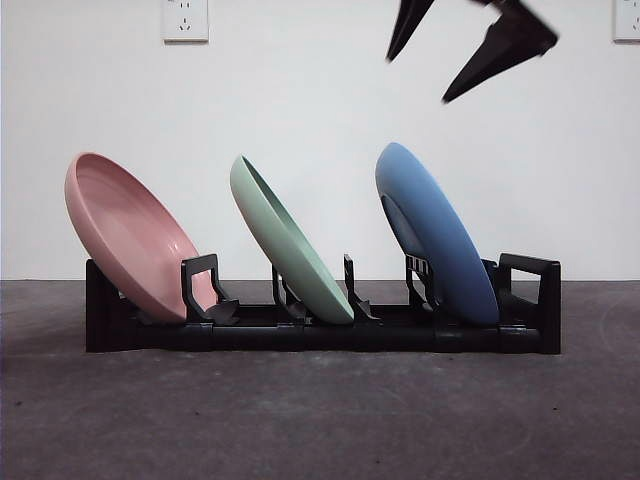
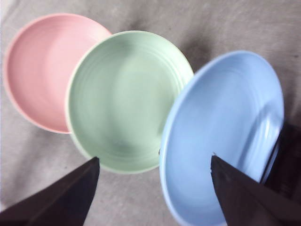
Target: Place the plate
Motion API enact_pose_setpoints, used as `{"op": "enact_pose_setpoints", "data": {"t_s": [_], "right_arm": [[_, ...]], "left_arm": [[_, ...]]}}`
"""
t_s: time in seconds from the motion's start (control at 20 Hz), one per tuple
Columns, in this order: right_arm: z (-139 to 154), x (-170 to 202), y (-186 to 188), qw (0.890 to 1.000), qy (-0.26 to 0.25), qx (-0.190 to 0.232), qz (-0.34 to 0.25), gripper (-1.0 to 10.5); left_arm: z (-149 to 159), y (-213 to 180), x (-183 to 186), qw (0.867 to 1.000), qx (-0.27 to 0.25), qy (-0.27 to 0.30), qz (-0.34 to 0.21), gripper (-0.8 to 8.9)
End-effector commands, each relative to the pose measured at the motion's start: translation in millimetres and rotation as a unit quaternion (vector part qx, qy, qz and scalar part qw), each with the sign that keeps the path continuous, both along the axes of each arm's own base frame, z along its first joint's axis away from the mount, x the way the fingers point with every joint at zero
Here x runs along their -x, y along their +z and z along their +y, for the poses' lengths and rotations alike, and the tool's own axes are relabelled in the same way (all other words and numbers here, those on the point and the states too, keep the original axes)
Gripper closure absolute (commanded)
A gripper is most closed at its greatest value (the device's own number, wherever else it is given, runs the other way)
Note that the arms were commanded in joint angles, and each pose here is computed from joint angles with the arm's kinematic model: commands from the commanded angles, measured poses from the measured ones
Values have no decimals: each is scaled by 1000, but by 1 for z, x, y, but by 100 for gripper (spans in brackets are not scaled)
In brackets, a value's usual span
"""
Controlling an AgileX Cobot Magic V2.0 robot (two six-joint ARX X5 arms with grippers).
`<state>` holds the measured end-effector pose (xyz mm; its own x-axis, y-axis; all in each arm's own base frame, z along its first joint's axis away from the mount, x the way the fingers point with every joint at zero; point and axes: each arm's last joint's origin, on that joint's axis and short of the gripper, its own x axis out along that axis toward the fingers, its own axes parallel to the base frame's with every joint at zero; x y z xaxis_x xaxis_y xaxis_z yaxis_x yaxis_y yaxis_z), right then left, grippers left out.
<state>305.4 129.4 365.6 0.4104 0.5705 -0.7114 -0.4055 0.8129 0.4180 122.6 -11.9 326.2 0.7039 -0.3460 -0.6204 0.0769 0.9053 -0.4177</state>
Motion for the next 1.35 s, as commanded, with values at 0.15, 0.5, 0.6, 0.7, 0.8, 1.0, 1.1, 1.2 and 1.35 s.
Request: {"op": "enact_pose_setpoints", "data": {"t_s": [0.15,0.5,0.6,0.7,0.8,1.0,1.1,1.2,1.35], "right_arm": [[22,-21,-18,1000,7,25,14,600],[37,-32,-43,997,12,65,31,706],[39,-32,-46,997,14,69,33,746],[42,-32,-47,997,18,70,34,783],[43,-32,-47,997,20,69,32,846],[43,-32,-47,997,20,68,33,930],[42,-31,-46,997,21,68,36,930],[43,-29,-44,997,31,55,40,930],[43,-24,-36,997,50,21,47,930]], "left_arm": [[0,7,-1,1000,2,-1,-18,496],[0,8,-2,1000,2,-1,-23,496],[0,8,-2,1000,2,-1,-23,496],[0,8,-2,1000,2,-1,-23,496],[0,8,-2,1000,2,-1,-23,496],[0,8,-2,1000,2,-1,-23,496],[0,8,-2,1000,2,-2,-23,496],[0,8,-2,1000,1,-2,-23,496],[0,8,-2,1000,1,-2,-23,496]]}}
